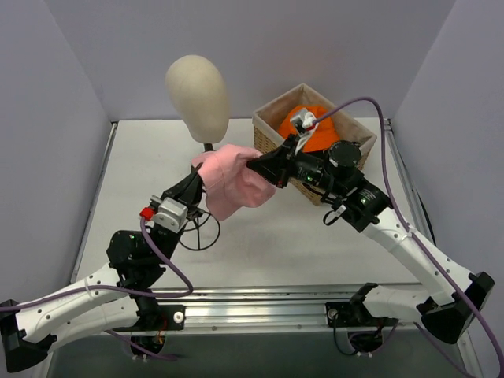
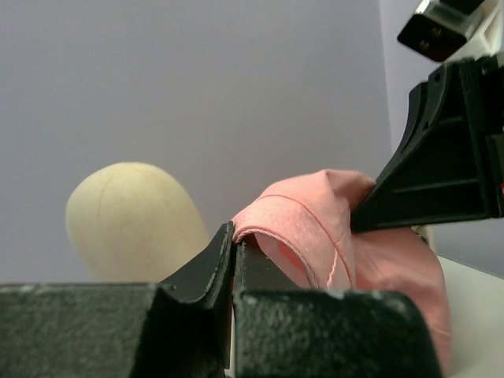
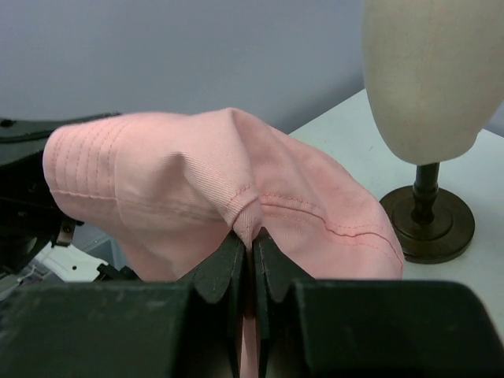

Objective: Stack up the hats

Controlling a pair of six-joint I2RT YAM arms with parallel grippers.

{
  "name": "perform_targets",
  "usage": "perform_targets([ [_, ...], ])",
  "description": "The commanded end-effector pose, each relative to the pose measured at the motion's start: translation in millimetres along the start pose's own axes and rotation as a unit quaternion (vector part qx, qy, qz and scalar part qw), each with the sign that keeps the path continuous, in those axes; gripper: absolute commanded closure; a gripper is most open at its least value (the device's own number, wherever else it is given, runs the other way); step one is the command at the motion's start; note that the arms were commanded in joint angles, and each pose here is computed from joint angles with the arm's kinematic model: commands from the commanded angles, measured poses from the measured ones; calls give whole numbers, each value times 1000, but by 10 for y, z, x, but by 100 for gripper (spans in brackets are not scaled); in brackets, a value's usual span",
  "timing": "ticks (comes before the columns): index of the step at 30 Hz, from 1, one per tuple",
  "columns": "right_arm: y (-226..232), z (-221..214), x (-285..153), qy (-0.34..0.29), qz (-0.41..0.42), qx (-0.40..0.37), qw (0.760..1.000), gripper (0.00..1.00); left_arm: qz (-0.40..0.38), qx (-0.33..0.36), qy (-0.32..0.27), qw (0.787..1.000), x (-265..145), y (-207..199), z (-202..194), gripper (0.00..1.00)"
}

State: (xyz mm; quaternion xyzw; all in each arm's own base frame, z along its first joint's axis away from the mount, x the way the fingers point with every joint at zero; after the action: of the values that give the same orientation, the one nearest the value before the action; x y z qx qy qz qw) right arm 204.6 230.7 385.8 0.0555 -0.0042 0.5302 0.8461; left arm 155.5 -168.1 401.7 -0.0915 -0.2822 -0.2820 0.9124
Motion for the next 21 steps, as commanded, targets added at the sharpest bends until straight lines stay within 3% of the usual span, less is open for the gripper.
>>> perform_targets([
  [1,39,350,208,-5,-19,-36,999,100,82,-7,-16,997,-133,208,82,98],
  [4,185,388,429,29,-15,-58,998,100,109,-1,2,994,-234,282,21,92],
  [10,383,219,731,96,-26,-77,992,100,186,-33,9,982,-454,496,122,22],
  [13,418,154,869,121,-28,-82,989,100,237,-73,-4,969,-553,649,365,2],
  [14,471,209,909,117,-23,-89,989,100,271,-76,13,959,-601,707,378,6],
  [21,566,62,1282,174,-51,-133,974,100,343,-89,51,934,-566,850,756,6],
])
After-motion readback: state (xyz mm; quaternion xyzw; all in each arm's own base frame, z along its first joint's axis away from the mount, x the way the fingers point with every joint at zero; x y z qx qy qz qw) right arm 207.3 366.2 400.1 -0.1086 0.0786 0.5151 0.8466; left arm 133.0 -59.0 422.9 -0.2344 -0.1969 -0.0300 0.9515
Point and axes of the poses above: each gripper's point midway between its finger pads, its own x axis out along the fingers, its own y axis along the line the jaws close on, z = x × y, the point moved 8 cm from there along -x, back along the fingers, and after that the axes turned 13 degrees about -x, right-handed, at the moved point
